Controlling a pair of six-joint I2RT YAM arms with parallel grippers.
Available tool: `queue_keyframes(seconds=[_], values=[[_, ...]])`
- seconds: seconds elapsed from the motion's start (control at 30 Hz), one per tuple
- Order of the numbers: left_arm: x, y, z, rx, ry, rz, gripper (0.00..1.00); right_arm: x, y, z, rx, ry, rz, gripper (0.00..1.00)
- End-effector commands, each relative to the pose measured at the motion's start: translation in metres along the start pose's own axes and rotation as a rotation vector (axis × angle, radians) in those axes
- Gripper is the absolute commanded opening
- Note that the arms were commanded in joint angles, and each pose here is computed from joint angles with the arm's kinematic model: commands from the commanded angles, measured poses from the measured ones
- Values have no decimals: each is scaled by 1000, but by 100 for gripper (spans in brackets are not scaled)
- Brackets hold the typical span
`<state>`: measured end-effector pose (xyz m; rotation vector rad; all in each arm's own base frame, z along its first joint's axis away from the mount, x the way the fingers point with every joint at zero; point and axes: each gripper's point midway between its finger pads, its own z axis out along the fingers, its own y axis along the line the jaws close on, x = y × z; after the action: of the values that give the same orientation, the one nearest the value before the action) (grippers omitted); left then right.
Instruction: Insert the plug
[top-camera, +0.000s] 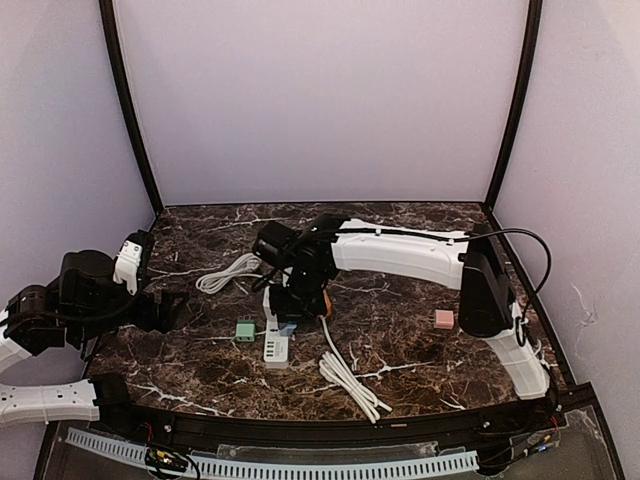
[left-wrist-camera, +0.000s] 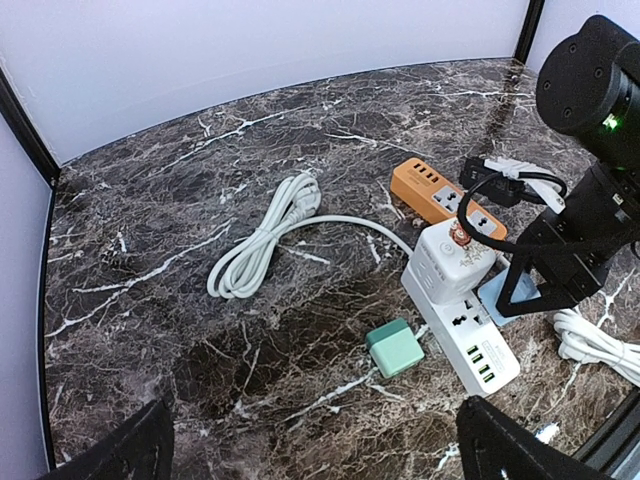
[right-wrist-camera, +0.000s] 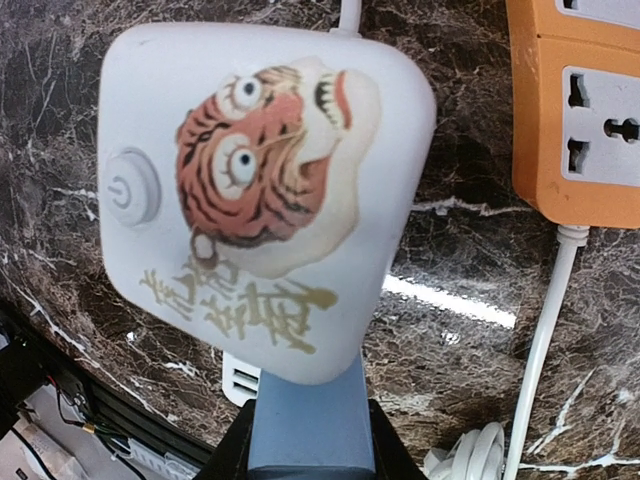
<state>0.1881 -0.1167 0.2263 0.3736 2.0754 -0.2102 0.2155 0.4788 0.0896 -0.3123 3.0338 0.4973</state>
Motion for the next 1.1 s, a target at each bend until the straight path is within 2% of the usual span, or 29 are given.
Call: queue_keyframes(seconds=[0.0, 0.9, 1.07], values=[[3, 2, 3, -11, -2, 9, 99, -7, 0, 8, 1, -5, -7, 0], [3, 4, 2, -15, -11, 8, 99, -10, -6, 24, 17, 9, -11, 0], [3, 4, 2, -15, -12, 7, 99, -3, -22, 25, 84, 28, 6, 0]])
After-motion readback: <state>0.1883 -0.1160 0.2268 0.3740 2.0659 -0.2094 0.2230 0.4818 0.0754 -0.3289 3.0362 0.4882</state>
